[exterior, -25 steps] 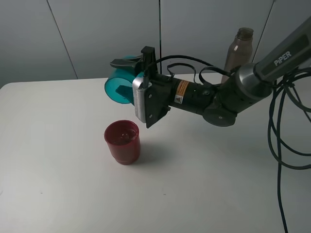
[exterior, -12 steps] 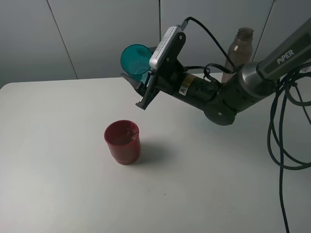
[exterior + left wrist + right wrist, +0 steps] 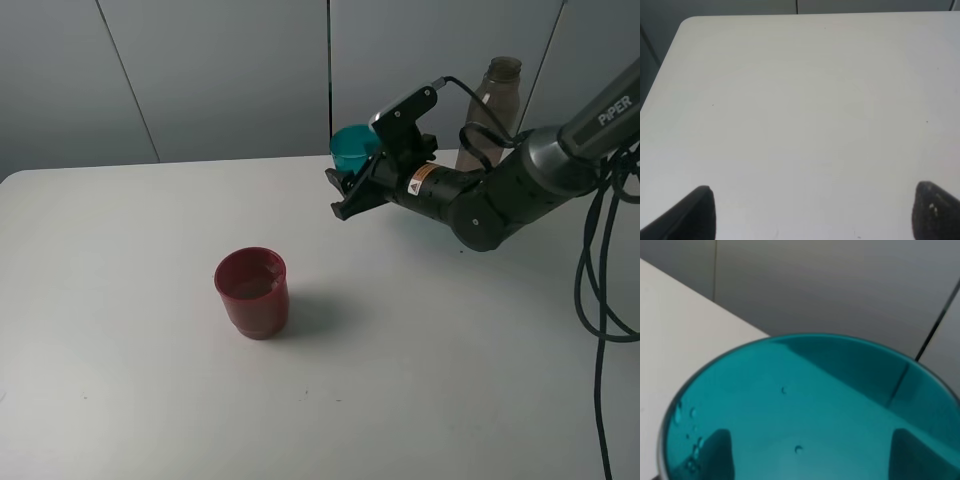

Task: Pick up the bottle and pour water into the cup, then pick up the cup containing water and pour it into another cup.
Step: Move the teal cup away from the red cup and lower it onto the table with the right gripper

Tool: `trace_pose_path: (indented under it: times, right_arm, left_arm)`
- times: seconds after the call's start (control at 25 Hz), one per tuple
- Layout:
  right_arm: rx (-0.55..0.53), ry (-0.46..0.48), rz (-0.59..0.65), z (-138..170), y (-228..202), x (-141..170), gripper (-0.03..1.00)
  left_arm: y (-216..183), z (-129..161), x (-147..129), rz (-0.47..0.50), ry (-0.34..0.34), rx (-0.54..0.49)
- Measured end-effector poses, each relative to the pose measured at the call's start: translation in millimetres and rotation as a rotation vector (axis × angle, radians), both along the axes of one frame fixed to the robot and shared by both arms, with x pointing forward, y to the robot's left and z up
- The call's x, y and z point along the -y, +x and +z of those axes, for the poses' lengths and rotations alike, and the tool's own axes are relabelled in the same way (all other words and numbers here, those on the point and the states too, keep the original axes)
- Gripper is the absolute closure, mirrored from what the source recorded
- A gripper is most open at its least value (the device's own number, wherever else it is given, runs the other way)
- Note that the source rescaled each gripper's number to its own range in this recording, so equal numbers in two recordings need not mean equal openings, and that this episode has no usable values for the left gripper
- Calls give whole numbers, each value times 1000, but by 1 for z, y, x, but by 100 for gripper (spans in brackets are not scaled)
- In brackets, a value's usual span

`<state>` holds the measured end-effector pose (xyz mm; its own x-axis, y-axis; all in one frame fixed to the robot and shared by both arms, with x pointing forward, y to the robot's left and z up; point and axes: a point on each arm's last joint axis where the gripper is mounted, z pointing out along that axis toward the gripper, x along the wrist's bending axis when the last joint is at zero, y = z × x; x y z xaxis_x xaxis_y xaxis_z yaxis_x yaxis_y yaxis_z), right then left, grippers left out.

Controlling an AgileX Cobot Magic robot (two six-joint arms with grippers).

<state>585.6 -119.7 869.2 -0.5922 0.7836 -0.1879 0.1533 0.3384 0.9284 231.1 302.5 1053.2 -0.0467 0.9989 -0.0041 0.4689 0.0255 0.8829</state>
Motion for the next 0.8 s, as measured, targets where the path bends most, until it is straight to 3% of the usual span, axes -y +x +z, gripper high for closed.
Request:
trace_pose_path:
  times: [0.36, 0.8]
  right_arm:
    - [18, 64, -16, -37, 0, 4, 90]
    - [-14, 83, -81, -44, 2, 10, 90]
  left_arm:
    - [0, 0, 0, 0, 0, 0]
    - [0, 0, 0, 0, 0, 0]
